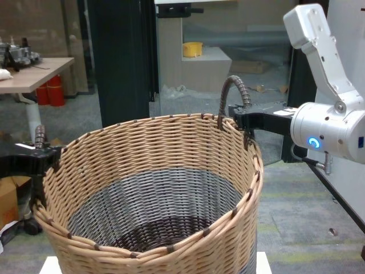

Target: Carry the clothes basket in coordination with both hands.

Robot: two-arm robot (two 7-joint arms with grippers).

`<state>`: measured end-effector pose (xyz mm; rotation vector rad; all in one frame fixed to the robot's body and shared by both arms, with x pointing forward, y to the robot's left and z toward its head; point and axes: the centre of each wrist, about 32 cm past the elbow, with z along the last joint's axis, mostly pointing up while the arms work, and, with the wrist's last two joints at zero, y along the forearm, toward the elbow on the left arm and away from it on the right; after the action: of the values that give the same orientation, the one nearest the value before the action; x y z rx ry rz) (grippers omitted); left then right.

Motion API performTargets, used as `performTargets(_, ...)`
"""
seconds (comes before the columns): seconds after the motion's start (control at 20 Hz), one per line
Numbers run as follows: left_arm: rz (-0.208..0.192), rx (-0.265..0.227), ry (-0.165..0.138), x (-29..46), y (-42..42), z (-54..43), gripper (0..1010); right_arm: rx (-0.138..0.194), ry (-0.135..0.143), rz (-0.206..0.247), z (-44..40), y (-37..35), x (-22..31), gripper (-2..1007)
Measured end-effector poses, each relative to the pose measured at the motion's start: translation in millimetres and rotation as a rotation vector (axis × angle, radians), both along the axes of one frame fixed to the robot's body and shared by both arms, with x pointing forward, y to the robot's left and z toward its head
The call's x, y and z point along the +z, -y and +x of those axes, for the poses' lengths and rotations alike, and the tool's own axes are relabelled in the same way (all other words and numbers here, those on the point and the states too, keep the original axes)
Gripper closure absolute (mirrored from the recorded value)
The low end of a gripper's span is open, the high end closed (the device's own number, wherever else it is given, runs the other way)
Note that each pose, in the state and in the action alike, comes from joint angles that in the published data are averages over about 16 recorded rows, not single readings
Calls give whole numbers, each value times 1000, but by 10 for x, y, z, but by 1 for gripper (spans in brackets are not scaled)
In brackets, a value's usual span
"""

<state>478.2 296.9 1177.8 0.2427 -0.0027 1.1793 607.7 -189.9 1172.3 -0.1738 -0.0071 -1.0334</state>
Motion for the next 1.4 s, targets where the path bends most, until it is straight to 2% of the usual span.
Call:
performTargets(0.4, 0, 0, 0, 0, 0, 0, 637, 1, 1, -1, -1, -1, 1, 705)
performTargets(1.1, 0, 3, 2, 4, 2, -7, 147, 1, 6, 1, -6, 6, 3, 197)
performTargets(1.4, -5, 19, 4, 29, 23, -40, 39, 1, 21, 9, -14, 37, 28, 60)
